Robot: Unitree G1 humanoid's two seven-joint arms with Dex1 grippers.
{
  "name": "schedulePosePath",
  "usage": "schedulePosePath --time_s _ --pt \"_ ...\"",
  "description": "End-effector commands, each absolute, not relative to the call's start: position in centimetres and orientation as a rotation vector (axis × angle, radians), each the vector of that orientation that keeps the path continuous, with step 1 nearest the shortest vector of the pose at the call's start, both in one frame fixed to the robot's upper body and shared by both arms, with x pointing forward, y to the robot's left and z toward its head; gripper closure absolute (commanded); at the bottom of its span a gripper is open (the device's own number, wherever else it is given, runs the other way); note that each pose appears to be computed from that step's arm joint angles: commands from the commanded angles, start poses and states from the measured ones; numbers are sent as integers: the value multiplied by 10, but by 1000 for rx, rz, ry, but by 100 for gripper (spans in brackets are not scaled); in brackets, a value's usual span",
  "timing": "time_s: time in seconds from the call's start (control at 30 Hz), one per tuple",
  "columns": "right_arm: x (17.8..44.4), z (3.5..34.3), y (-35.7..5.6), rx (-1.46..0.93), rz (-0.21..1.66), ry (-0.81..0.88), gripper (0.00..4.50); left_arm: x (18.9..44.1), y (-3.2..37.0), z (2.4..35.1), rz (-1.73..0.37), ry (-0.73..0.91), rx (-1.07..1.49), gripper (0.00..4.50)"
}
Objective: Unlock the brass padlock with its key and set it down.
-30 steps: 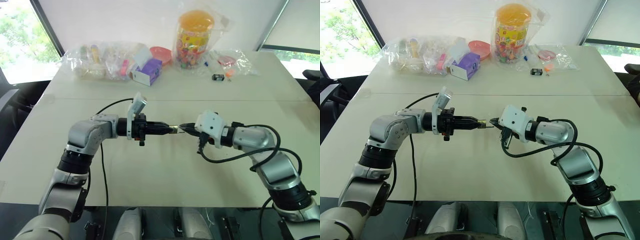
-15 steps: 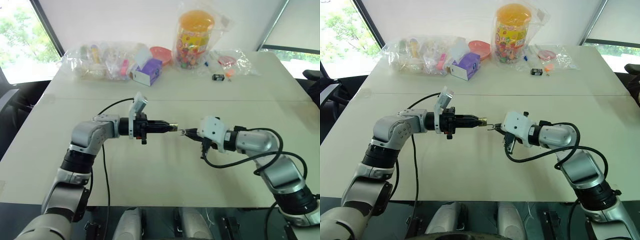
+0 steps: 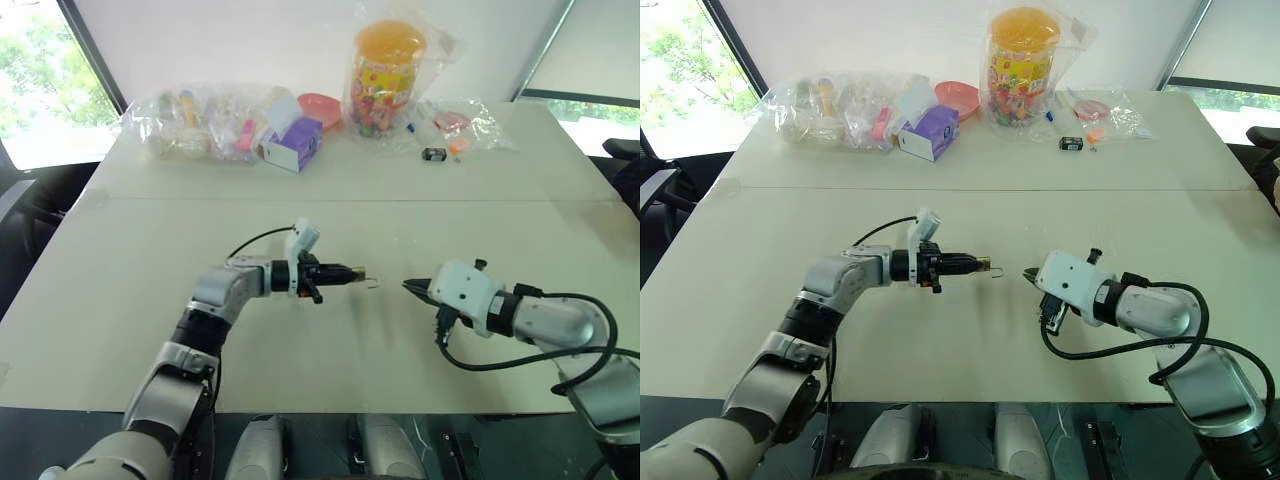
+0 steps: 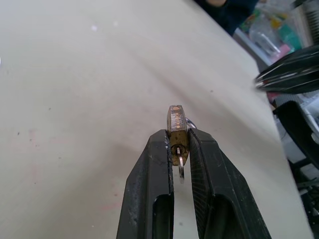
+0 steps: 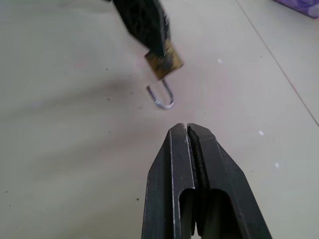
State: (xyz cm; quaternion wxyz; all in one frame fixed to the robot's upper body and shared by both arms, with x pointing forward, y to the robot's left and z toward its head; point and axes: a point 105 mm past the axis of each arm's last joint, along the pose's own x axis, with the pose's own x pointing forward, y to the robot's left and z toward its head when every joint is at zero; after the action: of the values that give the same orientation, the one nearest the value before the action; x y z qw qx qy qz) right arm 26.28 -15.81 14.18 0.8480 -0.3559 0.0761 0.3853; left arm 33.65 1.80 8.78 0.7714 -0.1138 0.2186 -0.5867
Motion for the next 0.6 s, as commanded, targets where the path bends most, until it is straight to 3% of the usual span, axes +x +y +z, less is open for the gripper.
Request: schedulePosePath --time_s 0.03,0.3,0.6 --pt "261 155 -156 -770 782 109 449 344 20 83 -1265 461 -197 403" --pt "259 155 -155 -774 769 114 450 346 47 81 -1276 466 -131 10" --pt "254 149 -169 -797 786 191 450 308 82 111 -1424 370 17 4"
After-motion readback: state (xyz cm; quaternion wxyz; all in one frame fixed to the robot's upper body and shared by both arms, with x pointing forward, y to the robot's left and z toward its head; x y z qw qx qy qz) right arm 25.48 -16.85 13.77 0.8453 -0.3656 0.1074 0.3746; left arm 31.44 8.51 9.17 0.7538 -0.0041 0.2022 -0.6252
